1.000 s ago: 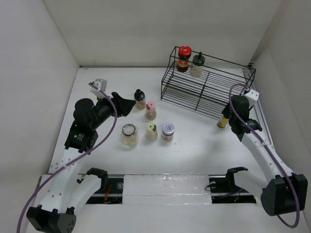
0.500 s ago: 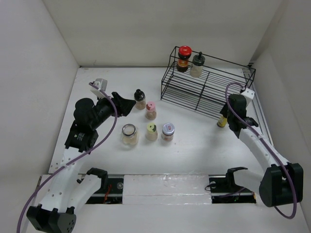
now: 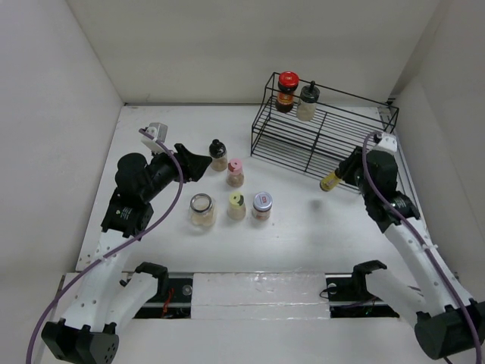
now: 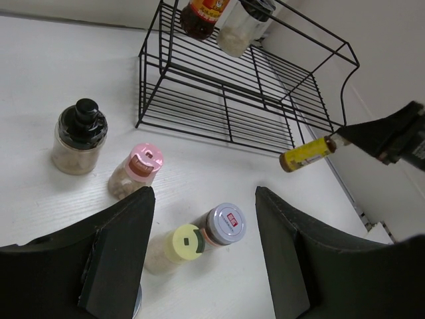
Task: Organize the condiment bottles
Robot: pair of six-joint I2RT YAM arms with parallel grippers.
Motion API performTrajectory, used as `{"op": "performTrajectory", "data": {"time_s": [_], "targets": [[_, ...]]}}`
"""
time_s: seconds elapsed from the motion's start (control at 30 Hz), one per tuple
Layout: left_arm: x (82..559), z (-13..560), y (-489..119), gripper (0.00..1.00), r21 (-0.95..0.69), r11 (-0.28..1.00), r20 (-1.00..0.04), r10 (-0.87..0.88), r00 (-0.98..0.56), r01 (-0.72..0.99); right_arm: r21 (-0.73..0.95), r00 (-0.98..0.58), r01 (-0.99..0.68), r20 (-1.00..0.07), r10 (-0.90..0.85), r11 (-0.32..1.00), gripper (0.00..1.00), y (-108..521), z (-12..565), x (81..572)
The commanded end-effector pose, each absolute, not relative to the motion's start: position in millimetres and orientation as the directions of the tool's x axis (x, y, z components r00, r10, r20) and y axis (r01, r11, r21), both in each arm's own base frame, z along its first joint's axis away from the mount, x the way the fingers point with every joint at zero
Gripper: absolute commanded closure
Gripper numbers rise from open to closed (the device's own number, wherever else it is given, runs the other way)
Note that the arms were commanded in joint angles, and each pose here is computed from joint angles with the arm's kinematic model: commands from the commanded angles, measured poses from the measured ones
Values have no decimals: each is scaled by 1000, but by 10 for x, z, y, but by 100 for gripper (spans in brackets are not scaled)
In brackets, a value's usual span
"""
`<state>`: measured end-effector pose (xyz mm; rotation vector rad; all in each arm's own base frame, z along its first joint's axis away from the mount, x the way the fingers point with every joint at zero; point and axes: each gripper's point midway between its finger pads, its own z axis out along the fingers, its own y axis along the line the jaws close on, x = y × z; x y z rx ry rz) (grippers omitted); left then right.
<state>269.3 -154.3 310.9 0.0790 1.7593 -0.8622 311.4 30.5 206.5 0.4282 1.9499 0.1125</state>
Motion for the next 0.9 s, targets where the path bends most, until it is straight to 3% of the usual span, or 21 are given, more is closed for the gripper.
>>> {"op": "performTrajectory", "data": {"time_s": [0.0,0.17,0.2,0.3,0.33,0.4,0.43,0.57,0.87], "targets": [[2682,3296,-1567,42,-484,718,-873,-360,-329,499,376,-157,-45,-918,365,926,79,703,3274,3153],[2701,3270,-1572,42,-487,720,-871,-358,-336,495,364,-6,-191,-929,370,912,78,883,4316,3301],[2701,3270,-1572,42,-487,720,-871,-358,-336,495,359,77,-222,-921,383,907,78,875,4739,3282],[2707,3249,-1558,42,-489,725,-869,-358,-341,484,335,123,-206,-923,364,919,78,867,5030,3628],[2707,3249,-1558,42,-489,725,-869,-358,-341,484,327,188,-217,-910,368,920,78,830,5382,3639],[2707,3249,-1558,42,-489,725,-869,-358,-341,484,315,139,-168,-930,339,934,78,827,5257,4058],[2707,3249,-1558,42,-489,725,-869,-358,-341,484,302,187,-163,-925,330,939,78,755,5523,4084],[2718,3248,-1546,42,-488,730,-869,-361,-337,478,240,126,-35,-962,242,970,78,660,5222,4767],[2755,3196,-1556,42,-493,733,-865,-357,-353,469,207,97,44,-975,202,977,78,408,4961,5184]]}}
